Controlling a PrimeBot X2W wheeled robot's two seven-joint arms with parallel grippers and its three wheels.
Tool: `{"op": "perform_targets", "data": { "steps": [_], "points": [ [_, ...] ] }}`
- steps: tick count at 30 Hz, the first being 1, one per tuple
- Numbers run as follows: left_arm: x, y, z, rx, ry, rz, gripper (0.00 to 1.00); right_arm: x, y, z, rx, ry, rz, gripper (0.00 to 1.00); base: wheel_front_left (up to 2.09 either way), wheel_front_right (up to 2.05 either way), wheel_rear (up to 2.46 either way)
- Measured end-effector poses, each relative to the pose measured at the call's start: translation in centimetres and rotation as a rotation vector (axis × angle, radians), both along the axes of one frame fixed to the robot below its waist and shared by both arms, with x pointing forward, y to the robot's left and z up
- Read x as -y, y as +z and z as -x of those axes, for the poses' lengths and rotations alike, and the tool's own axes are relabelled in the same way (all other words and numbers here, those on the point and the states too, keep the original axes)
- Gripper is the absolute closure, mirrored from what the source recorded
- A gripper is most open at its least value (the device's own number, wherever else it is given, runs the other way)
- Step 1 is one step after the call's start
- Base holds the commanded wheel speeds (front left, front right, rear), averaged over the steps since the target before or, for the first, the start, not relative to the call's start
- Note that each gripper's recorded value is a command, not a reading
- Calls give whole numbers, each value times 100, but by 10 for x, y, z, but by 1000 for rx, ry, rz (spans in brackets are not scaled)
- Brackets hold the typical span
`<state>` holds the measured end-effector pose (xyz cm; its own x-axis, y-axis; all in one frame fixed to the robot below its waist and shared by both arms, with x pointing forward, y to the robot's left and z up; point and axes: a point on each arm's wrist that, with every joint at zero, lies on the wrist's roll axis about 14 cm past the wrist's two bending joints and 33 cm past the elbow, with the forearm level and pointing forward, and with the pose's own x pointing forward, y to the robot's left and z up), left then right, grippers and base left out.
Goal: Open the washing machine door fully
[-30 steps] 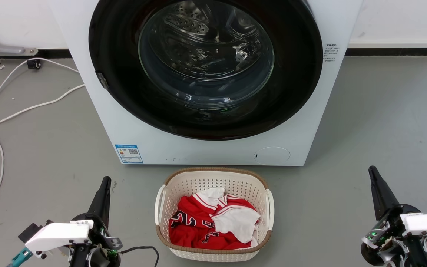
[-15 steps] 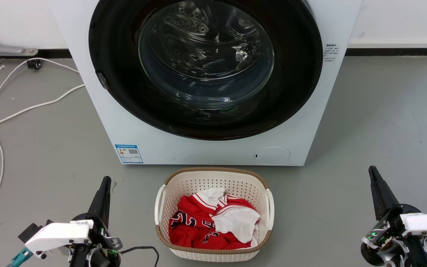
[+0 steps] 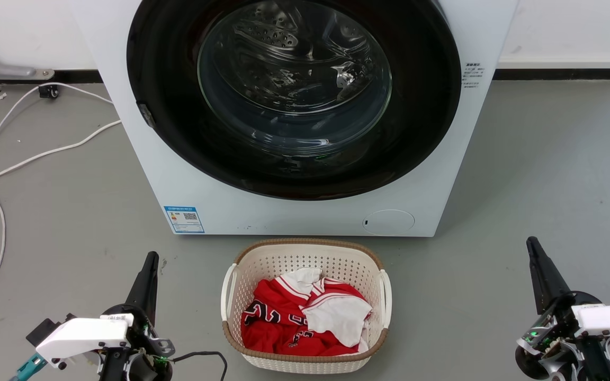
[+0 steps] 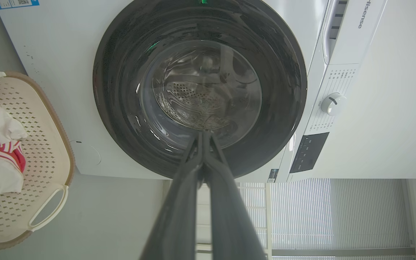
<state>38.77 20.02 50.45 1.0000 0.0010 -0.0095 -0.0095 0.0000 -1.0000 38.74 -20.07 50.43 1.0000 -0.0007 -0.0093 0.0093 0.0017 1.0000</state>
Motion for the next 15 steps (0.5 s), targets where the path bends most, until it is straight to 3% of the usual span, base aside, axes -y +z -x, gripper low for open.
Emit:
{"op": "perform_targets", "data": {
  "steps": [15],
  "points": [
    [0,0,0,0,0,0,100,0,0,0,0,0,0,100,0,0,0]
  ]
}}
